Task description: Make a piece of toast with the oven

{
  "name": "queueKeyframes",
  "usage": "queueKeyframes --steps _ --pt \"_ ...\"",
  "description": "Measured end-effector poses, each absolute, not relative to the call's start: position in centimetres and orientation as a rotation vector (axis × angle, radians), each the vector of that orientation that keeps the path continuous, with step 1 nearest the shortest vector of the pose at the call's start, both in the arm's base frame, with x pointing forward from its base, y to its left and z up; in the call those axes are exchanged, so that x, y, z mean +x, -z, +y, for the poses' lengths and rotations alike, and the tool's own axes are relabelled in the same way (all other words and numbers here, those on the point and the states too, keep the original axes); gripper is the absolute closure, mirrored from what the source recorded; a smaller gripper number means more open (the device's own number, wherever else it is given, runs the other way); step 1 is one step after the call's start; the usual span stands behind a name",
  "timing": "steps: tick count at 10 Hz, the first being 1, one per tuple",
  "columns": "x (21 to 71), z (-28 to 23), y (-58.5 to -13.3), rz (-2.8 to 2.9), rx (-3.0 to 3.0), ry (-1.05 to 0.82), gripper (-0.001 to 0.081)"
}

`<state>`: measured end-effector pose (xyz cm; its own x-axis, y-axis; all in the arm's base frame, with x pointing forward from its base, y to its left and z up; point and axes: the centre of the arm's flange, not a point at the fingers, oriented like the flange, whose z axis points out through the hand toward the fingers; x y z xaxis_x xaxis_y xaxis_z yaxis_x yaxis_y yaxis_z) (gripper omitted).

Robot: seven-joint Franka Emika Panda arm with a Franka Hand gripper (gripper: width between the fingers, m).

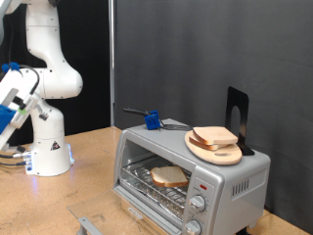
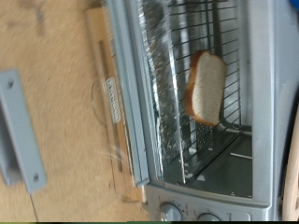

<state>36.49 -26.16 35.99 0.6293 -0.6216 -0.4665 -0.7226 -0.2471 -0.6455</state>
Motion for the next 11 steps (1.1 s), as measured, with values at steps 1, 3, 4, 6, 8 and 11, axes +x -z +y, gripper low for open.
queueKeyframes --steps 1,3,4,6,8,11 --pt "37.0 -26.9 -35.1 0.992 -1.975 -0.092 -0.0002" --pt "37.6 -27.8 -33.8 0.935 -2.02 -0.037 -0.0002" --pt "37.5 -27.8 -33.8 0.943 -2.014 -0.045 -0.0002" --pt "37.0 -27.8 -34.2 0.935 -1.877 -0.052 -0.0002" --pt "36.9 -28.4 -32.4 0.99 -1.882 0.002 -0.0002" --pt "38.3 -26.8 -27.4 1.013 -1.939 -0.009 -0.0002"
